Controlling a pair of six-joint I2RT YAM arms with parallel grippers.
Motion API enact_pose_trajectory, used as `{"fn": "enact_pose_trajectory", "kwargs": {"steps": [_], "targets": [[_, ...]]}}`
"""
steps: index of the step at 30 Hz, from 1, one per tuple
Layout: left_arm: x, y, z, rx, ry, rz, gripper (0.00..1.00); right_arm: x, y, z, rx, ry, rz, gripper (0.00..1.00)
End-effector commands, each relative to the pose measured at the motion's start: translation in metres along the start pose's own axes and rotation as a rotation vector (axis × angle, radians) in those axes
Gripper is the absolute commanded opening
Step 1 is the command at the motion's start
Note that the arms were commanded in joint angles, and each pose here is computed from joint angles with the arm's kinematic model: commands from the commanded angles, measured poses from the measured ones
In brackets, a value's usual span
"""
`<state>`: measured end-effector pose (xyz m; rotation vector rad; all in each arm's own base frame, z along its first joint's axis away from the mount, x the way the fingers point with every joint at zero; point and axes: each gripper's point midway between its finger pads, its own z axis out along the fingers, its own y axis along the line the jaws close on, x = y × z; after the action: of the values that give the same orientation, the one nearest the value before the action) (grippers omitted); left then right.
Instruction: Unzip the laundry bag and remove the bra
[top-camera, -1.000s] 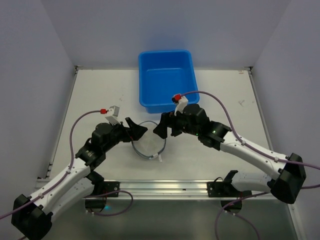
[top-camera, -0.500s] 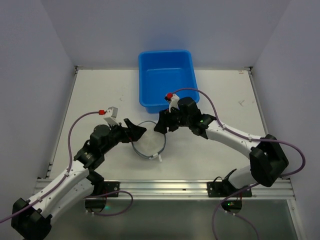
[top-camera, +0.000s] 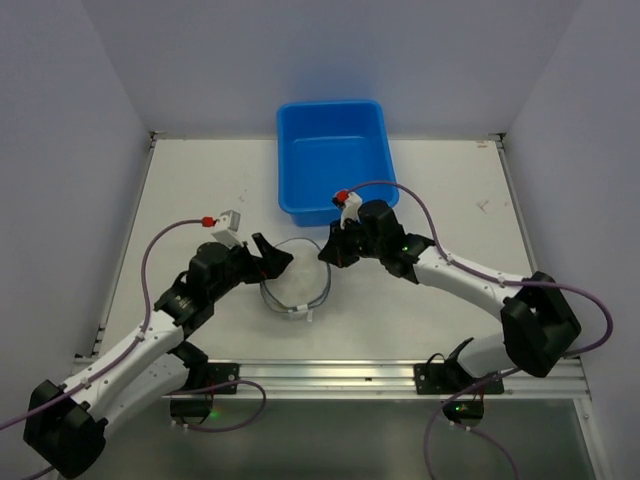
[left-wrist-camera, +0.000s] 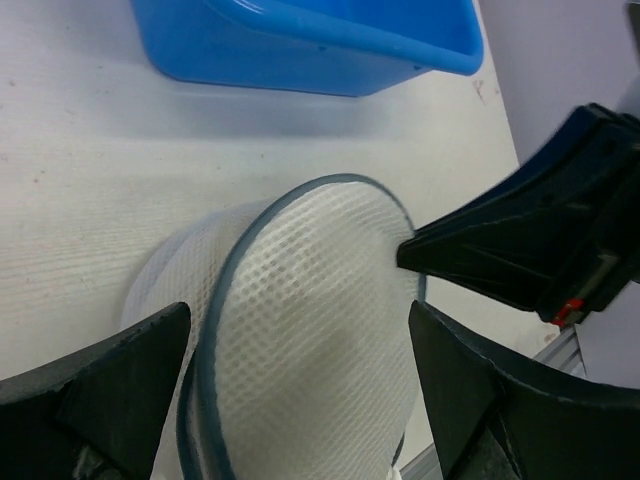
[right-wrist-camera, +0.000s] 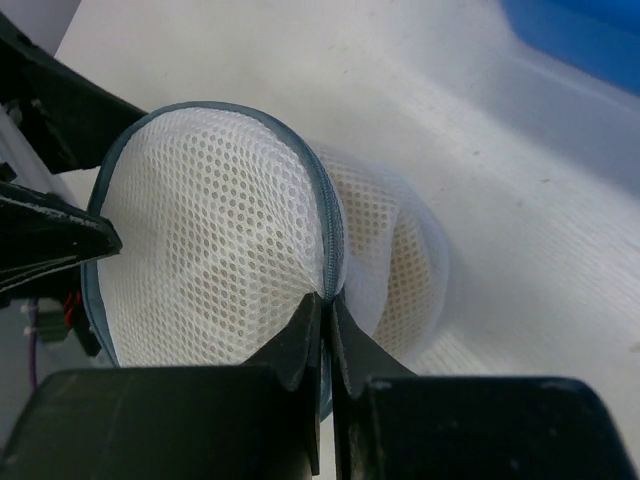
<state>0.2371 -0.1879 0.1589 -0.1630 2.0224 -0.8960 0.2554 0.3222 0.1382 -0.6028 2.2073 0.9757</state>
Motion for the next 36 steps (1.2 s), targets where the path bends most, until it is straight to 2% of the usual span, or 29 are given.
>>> {"fn": "enact_pose_trajectory", "kwargs": {"steps": [1, 3, 6, 11, 16, 18, 24, 28, 31, 36], "targets": [[-0.038, -0.011, 0.003, -0.047, -0.074, 0.022, 0.93, -0.04, -0.015, -0.032, 0.16, -0.201, -0.018, 0.0], [-0.055, -0.011, 0.005, -0.1, -0.1, 0.028, 0.94, -0.048, -0.019, -0.054, 0.218, -0.278, -0.018, 0.0], [-0.069, -0.006, 0.008, -0.155, -0.112, 0.014, 0.96, -0.042, -0.014, -0.067, 0.209, -0.3, -0.072, 0.0], [-0.088, -0.004, 0.012, -0.181, -0.113, -0.027, 0.98, -0.022, 0.034, -0.079, 0.039, -0.274, -0.223, 0.0], [-0.075, 0.014, 0.012, -0.209, -0.055, -0.037, 0.98, 0.007, 0.069, -0.084, -0.113, -0.224, -0.324, 0.03], [-0.06, 0.015, 0.011, -0.187, 0.0, -0.017, 0.98, 0.021, 0.079, -0.088, -0.189, -0.202, -0.36, 0.0], [-0.033, 0.016, 0.0, -0.14, 0.108, 0.046, 0.95, 0.058, 0.12, -0.108, -0.442, -0.16, -0.559, 0.0], [-0.018, 0.015, -0.006, -0.102, 0.155, 0.069, 0.95, 0.075, 0.14, -0.125, -0.578, -0.113, -0.627, 0.03], [-0.008, 0.011, -0.007, -0.057, 0.198, 0.078, 0.95, 0.091, 0.151, -0.131, -0.676, -0.079, -0.692, 0.08], [0.008, 0.006, -0.007, 0.008, 0.268, 0.093, 0.93, 0.127, 0.16, -0.131, -0.764, 0.092, -0.778, 0.26]]}}
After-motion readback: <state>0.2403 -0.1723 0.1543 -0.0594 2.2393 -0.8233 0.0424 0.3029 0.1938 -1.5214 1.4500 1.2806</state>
